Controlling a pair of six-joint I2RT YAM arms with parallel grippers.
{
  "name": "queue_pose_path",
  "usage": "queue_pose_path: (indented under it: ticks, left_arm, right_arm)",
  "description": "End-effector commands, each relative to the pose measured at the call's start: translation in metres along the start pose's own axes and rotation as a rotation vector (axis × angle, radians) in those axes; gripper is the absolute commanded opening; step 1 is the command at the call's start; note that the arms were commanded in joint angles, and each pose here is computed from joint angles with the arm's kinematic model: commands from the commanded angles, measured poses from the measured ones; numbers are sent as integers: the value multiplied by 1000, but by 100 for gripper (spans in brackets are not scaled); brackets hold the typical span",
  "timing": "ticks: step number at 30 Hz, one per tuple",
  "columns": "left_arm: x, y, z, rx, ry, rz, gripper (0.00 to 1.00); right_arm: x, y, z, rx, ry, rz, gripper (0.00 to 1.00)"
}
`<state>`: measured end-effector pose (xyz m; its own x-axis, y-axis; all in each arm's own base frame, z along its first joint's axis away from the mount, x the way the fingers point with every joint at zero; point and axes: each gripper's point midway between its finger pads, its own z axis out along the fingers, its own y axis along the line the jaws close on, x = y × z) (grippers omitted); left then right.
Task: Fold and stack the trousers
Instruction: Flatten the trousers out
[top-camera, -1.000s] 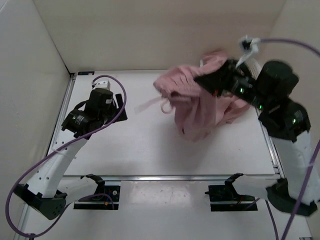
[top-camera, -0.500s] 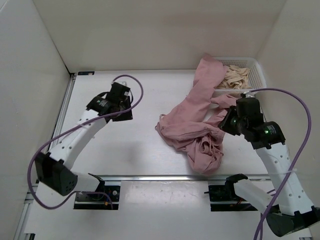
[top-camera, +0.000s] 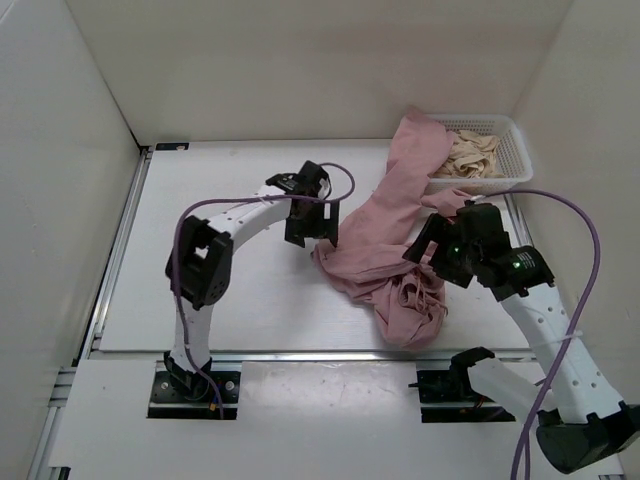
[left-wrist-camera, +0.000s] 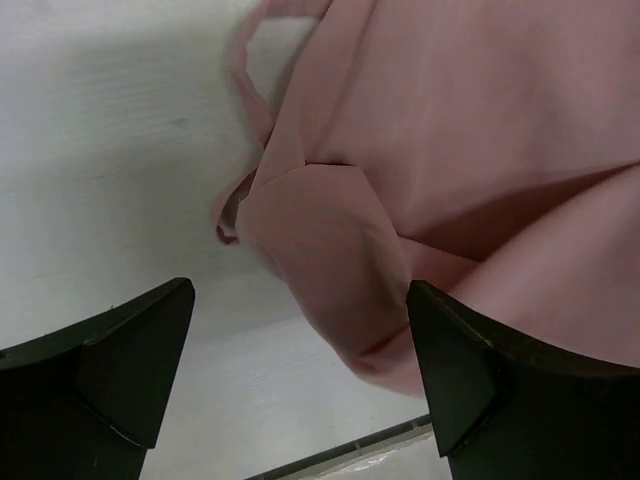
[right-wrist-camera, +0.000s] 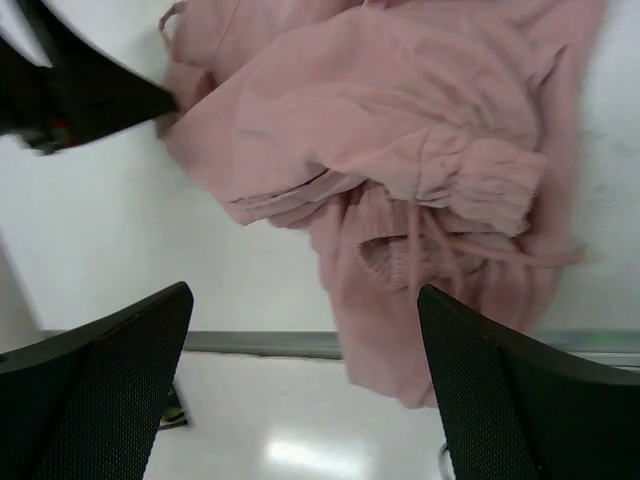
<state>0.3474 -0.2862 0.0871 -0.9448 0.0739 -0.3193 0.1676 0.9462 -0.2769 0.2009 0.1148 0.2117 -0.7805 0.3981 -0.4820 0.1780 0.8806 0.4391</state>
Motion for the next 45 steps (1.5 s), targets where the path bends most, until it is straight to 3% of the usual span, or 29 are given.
queue_pose_path:
  ticks: [1,6,8,9,10,12,13,16,17,18,19,21,25,26,27,28,29,30,31,34,36,37,40,41,44,45]
  left_arm:
    - [11,-28,5,118,68,-7,100]
    - [13,-30,11,113,68,-22,100]
    - [16,-34,12,116,71,-12,94]
    - [16,-34,12,116,71,-12,83]
    - [16,-34,12,116,71,-12,56]
    - [16,-34,12,116,71,-12,30]
    - [16,-34,12,116,71,-12,12]
    - [14,-36,8,120,64,-11,10]
    - [12,-37,3,126,53,-9,10]
    - [11,-39,-1,132,45,-17,10]
    - [5,-40,-7,131,20,-14,10]
    - [-7,-47,-27,152,-37,-6,10]
    - [-58,-36,-94,215,-203,-58,10]
    - [-85,-21,-123,225,-280,-88,10]
    - [-99,-17,-154,249,-345,-86,10]
    - [-106,-6,-176,239,-371,-110,10]
    - [-133,6,-224,248,-491,-119,10]
    - [-140,10,-256,253,-556,-112,10]
    - [-148,15,-304,257,-649,-106,10]
    - [-141,11,-366,285,-766,-89,10]
    - [-130,10,-369,294,-756,-85,10]
    - [-119,5,-378,309,-771,-70,10]
    - [-104,12,-343,271,-702,-86,10]
    - [-101,10,-337,267,-690,-83,10]
    - [-96,2,-312,273,-621,-70,10]
    - [-95,-5,-310,285,-611,-66,10]
  right_arm:
    - [12,22,12,-137,106,182,97]
    - [10,9,33,-126,99,329,96]
    - [5,7,47,-132,108,398,96]
    - [2,9,51,-155,117,408,96]
    - [-1,13,55,-181,122,411,96]
    - [-17,12,65,-190,62,434,96]
    - [-23,6,73,-171,43,464,95]
    - [-28,-2,87,-126,51,499,86]
    - [-37,2,92,-124,53,499,78]
    - [-41,1,95,-114,45,476,50]
    - [-48,-6,103,-65,20,481,30]
    - [-68,6,99,-86,-15,428,0]
    - [-129,52,77,-190,-102,296,0]
    - [-142,69,67,-228,-115,255,0]
    - [-180,108,28,-319,-208,187,0]
    - [-185,118,26,-318,-189,131,0]
    - [-196,135,10,-351,-217,90,0]
    - [-213,170,-33,-444,-284,30,0]
    - [-218,184,-42,-477,-296,0,0]
    - [-216,218,-79,-582,-334,-65,0]
    - [-197,228,-79,-611,-293,-101,0]
    - [-179,221,-60,-579,-235,-108,0]
    - [-138,203,-22,-513,-130,-129,10]
    - [-113,181,12,-444,-45,-101,15]
    - [-64,140,43,-359,63,-80,28]
    - [-60,129,38,-337,39,-68,40]
